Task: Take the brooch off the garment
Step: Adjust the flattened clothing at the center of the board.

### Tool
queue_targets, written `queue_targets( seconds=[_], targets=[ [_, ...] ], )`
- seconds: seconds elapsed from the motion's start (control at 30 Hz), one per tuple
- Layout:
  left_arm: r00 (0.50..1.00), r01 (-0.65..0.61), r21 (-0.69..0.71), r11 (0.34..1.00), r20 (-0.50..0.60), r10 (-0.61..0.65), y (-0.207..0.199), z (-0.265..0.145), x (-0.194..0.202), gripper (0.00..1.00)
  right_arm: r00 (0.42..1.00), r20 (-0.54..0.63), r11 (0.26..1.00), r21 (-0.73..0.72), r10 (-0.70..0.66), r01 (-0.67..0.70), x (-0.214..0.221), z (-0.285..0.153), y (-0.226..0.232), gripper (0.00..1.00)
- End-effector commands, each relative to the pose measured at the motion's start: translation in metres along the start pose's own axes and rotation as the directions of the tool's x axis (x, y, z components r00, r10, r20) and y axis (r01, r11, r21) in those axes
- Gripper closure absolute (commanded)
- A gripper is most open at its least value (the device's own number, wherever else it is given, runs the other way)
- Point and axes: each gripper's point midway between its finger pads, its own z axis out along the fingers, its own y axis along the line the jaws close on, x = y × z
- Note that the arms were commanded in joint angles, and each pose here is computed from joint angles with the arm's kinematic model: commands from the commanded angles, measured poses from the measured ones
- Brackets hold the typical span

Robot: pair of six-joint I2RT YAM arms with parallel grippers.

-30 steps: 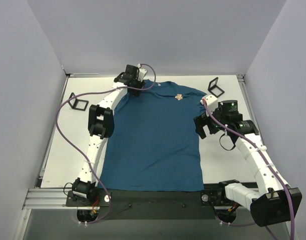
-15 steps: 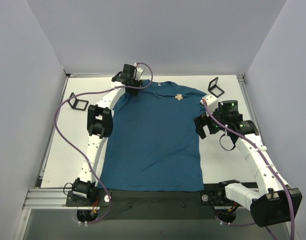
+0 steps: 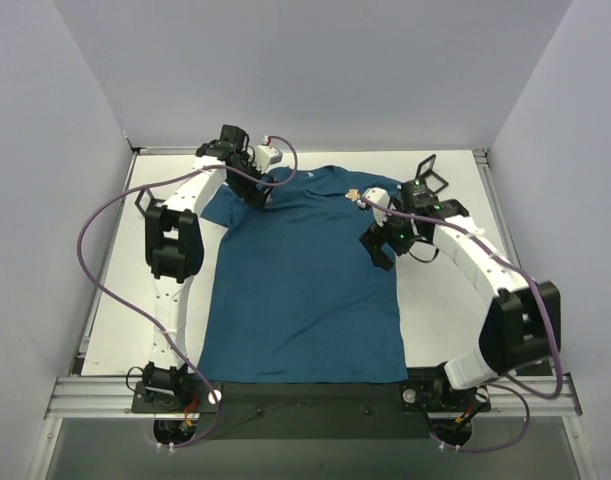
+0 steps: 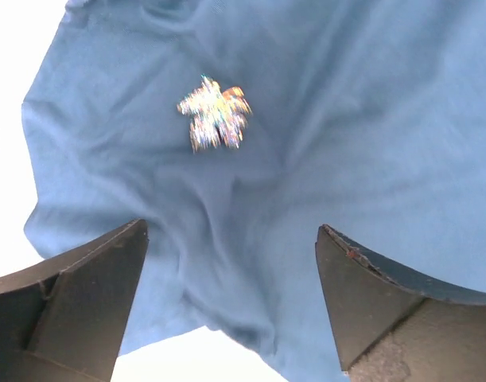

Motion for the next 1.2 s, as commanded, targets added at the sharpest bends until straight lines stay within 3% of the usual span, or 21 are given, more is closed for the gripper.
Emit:
queue_targets(
  seconds=[0.0, 0.1, 0.17, 0.23, 0.3, 0.47, 0.93, 1.03, 1.1, 1.17],
  targets=[
    [0.983, -0.168, -0.006, 0.986, 0.067, 0.168, -0.004, -0.042, -0.019, 0.03, 0.997, -0.063, 0.994, -0.096, -0.054, 0.048, -0.009, 0.025, -0.012, 0.02],
    [0.981, -0.147, -0.048, 0.988, 0.12, 0.152, 0.004, -0.047, -0.026, 0.03, 0.994, -0.09, 0.99, -0.138, -0.055, 0.042, -0.016, 0.046, -0.019, 0.02],
    [0.973, -0.161, 0.009, 0.987, 0.171, 0.157, -0.006, -0.056, -0.028, 0.03, 0.992, -0.119, 0.986, -0.165, -0.049, 0.029, -0.017, 0.061, -0.022, 0.03],
    [0.952, -0.261, 0.084, 0.962, 0.187, 0.242, -0.033, -0.063, -0.027, 0.03, 0.989, -0.139, 0.984, -0.178, -0.047, 0.022, -0.016, 0.07, -0.024, 0.03],
    [0.945, -0.318, 0.124, 0.94, 0.125, 0.304, -0.055, -0.051, -0.001, 0.03, 0.984, -0.17, 0.979, -0.204, -0.054, 0.018, -0.011, 0.081, -0.024, 0.04],
    [0.871, -0.491, 0.1, 0.865, 0.058, 0.488, -0.093, -0.033, 0.027, 0.03, 0.974, -0.218, 0.976, -0.218, -0.061, 0.013, -0.001, 0.097, -0.025, 0.04],
    [0.841, -0.525, 0.171, 0.834, -0.045, 0.539, -0.106, 0.001, 0.064, 0.03, 0.944, -0.306, 0.956, -0.293, -0.124, 0.03, 0.012, 0.12, -0.007, 0.07],
    [0.838, -0.525, 0.186, 0.831, -0.056, 0.542, -0.108, 0.005, 0.071, 0.09, 0.94, -0.318, 0.952, -0.304, -0.127, 0.026, 0.014, 0.123, -0.006, 0.11],
    [0.836, -0.525, 0.199, 0.828, -0.062, 0.545, -0.109, 0.006, 0.076, 0.21, 0.937, -0.324, 0.95, -0.311, -0.129, 0.023, 0.016, 0.125, -0.006, 0.15],
    [0.835, -0.523, 0.216, 0.824, -0.064, 0.547, -0.112, 0.005, 0.08, 0.33, 0.938, -0.32, 0.948, -0.317, -0.132, 0.025, 0.015, 0.124, -0.004, 0.24]
  ],
)
